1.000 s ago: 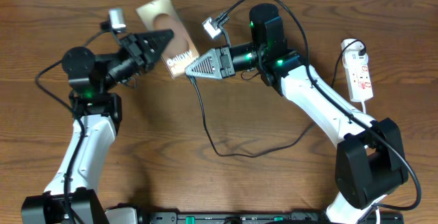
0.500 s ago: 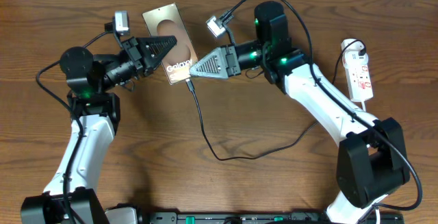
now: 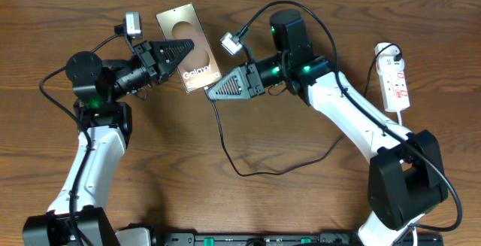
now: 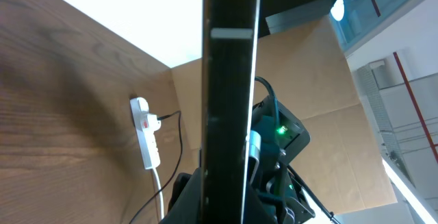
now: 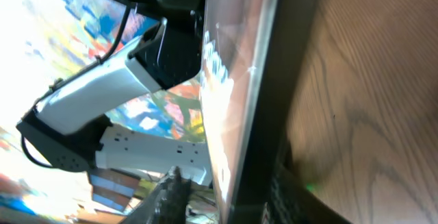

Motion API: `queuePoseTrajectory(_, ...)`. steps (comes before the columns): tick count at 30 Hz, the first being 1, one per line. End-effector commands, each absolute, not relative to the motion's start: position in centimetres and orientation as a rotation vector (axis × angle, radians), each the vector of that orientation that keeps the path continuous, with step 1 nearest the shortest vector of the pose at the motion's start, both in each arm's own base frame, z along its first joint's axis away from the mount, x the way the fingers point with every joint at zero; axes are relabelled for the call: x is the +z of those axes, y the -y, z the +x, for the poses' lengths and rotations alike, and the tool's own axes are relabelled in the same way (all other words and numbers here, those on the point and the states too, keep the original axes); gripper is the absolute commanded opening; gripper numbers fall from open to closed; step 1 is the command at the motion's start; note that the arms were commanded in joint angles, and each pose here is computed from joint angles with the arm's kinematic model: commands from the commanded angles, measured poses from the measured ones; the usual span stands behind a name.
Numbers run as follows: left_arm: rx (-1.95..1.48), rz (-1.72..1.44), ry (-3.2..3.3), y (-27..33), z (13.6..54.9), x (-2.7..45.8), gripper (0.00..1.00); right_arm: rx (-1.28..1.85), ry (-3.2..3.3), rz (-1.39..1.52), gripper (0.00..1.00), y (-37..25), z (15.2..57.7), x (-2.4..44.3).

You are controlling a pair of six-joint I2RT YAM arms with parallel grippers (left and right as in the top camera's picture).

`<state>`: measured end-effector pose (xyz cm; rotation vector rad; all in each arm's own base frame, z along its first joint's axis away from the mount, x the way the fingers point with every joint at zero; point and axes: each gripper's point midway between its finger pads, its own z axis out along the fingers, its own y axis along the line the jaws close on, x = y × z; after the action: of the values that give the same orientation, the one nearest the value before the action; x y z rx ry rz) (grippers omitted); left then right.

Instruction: Plug charger to phone and switch on socket

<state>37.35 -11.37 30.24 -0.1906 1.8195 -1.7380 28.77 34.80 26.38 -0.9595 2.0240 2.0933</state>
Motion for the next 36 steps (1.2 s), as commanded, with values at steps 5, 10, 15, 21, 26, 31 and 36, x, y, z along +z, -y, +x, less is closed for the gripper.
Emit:
queuePoseTrajectory(5, -1.713, -0.136, -1.795, 11.3, 37.1, 31.2, 0.07, 2.071, -1.960, -1.030, 0.16, -35.3, 28.4, 26.6)
queuePoseTrajectory(10, -1.713, -0.135, -1.795, 11.3, 37.1, 31.2, 0.07, 2.071, -1.966, -1.026, 0.01, -35.3, 28.4, 26.5)
queuePoseTrajectory(15, -1.708, -0.079, -1.802, 11.6, 36.7, 31.1, 0.07, 2.061, -2.031, -0.957, 0.01, -35.5, 28.9, 26.3)
queuePoseTrajectory(21, -1.715, -0.006, -1.816, 12.0, 35.9, 31.0, 0.07, 2.036, -2.086, -0.891, 0.01, -35.6, 29.6, 25.9)
queuePoseTrajectory(26, -1.726, 0.032, -1.826, 12.2, 35.5, 30.9, 0.07, 2.002, -2.113, -0.846, 0.01, -35.8, 30.2, 25.6)
queuePoseTrajectory(31, -1.746, 0.039, -1.842, 12.5, 35.2, 30.7, 0.08, 1.992, -2.096, -0.829, 0.01, -36.0, 30.8, 26.1)
queuePoseTrajectory(36, -1.775, 0.004, -1.881, 12.6, 35.0, 30.0, 0.07, 1.996, -2.076, -0.828, 0.01, -36.1, 31.0, 26.6)
